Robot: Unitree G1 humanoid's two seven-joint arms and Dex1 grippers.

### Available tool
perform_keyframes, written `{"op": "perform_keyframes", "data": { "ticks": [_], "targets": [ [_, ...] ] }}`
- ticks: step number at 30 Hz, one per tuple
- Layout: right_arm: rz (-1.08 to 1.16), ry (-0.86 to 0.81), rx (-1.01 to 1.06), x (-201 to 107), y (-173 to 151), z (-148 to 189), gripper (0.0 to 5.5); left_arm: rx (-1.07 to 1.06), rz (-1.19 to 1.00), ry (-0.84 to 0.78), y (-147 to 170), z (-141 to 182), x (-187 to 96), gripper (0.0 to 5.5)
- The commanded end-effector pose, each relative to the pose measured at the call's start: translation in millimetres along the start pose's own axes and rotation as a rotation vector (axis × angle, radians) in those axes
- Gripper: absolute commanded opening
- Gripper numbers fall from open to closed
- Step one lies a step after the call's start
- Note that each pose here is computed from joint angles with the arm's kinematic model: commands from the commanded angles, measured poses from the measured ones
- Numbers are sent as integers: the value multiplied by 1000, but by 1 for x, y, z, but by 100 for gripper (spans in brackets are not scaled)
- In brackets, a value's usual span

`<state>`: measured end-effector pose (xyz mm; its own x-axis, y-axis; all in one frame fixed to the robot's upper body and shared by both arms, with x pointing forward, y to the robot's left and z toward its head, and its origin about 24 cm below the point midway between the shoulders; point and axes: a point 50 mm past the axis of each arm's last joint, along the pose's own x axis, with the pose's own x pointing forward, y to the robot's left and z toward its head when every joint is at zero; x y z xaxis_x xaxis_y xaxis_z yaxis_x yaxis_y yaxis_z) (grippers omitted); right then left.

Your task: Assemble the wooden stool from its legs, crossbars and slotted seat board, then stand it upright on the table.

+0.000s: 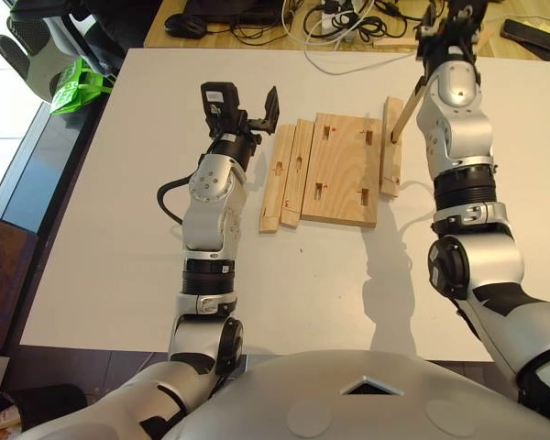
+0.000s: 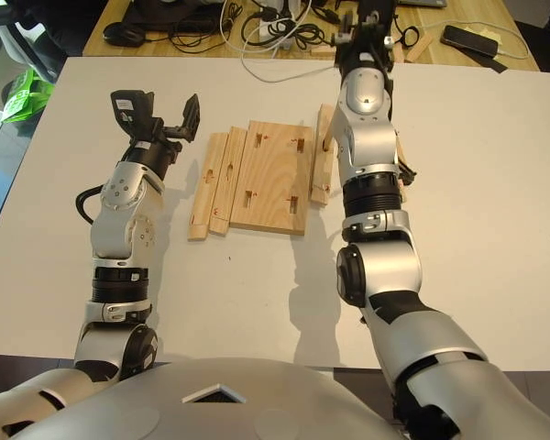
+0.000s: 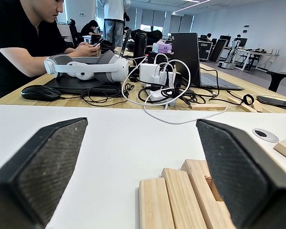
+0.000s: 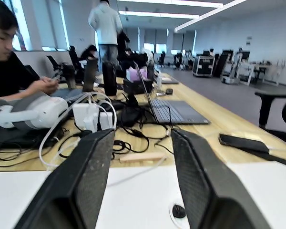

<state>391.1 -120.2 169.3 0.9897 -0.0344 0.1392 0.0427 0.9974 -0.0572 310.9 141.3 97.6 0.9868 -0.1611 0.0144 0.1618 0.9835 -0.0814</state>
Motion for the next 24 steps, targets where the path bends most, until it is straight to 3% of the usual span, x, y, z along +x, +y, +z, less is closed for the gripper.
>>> {"op": "perform_keyframes", "data": {
  "ticks": [1, 5, 9, 12, 15, 18, 24],
  "targets": [
    [184, 32, 110, -3, 29, 5, 219, 7, -4, -6, -1, 2, 2, 422],
    [296, 273, 292, -10, 43, -21, 219, 10, -6, -7, -1, 2, 3, 422],
    [7, 459, 374, -12, 10, -56, 219, 12, -7, -8, -1, 2, 3, 422],
    [-307, 466, 341, -17, -32, -76, 219, 12, -7, -9, -1, 2, 3, 422],
    [-446, 493, 366, -23, -48, -88, 219, 13, -7, -9, -1, 2, 3, 422],
    [-428, 497, 374, -22, -43, -88, 219, 14, -7, -8, -1, 2, 3, 422],
    [-193, 384, 160, -5, -23, -59, 219, 16, -8, -5, 0, 1, 3, 422]
  ]
}}
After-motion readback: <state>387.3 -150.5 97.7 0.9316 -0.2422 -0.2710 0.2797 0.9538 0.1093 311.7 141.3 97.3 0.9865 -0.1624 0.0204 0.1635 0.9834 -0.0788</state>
